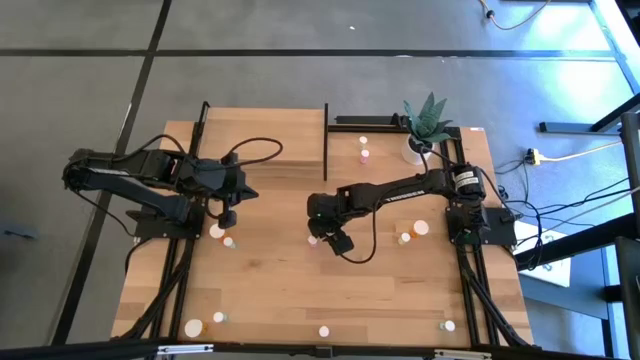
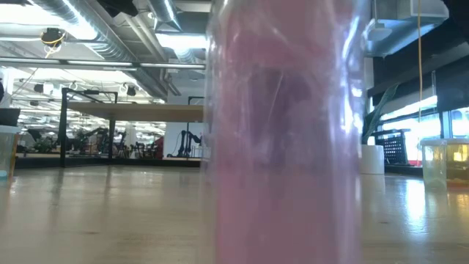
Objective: Pick and place medicine bottles onto shelf by color
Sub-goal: Put the bottom left yellow pill bottle on the shelf
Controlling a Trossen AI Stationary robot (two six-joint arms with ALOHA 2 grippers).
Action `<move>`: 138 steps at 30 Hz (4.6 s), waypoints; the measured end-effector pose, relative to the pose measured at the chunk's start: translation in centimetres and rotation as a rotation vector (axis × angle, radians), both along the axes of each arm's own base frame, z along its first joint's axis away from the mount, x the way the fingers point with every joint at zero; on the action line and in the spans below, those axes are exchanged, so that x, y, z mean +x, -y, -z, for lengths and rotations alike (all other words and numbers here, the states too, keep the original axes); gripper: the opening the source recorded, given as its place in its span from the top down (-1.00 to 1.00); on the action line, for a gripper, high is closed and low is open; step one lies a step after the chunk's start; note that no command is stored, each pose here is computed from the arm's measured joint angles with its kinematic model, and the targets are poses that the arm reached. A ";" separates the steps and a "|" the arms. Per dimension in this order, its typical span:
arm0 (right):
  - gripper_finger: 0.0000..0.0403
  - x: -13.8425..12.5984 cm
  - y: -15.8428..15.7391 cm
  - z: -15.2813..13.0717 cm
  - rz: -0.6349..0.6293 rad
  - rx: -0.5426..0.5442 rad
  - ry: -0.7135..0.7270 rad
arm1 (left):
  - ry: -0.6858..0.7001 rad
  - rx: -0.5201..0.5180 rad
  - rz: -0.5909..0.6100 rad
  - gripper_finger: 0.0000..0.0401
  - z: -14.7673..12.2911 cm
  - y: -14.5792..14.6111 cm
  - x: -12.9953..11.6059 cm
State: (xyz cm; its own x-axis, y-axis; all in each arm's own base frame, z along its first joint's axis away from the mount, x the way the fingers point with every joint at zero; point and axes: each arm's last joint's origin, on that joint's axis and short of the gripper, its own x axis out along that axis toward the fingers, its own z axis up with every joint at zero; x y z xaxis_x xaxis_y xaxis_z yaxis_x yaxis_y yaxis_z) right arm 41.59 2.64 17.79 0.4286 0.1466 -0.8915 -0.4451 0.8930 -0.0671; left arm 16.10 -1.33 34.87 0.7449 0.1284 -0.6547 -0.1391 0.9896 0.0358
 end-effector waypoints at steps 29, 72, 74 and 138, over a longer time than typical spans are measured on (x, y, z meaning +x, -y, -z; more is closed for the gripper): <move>0.41 0.2 0.0 -0.1 0.078 0.040 0.006 | 0.000 0.000 0.000 1.00 0.0 0.0 0.0; 0.40 2.9 3.2 -14.8 0.412 0.204 0.233 | 0.000 -0.002 -0.002 1.00 0.0 0.0 0.0; 0.40 2.8 3.8 -15.7 0.456 0.198 0.250 | 0.000 -0.002 -0.002 1.00 0.0 0.0 0.0; 0.40 -0.1 23.7 -16.2 0.959 0.025 0.280 | 0.022 0.001 -0.098 1.00 -0.2 -1.5 0.2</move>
State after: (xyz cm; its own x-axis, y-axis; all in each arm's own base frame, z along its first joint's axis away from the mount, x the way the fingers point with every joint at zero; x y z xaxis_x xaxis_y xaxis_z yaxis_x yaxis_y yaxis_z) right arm 41.50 -21.08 33.96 0.5695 -0.3537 -0.7420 0.4936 0.8690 -0.0354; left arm 16.27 0.14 35.04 0.7432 0.2020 -0.6378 -0.2357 0.9713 0.0330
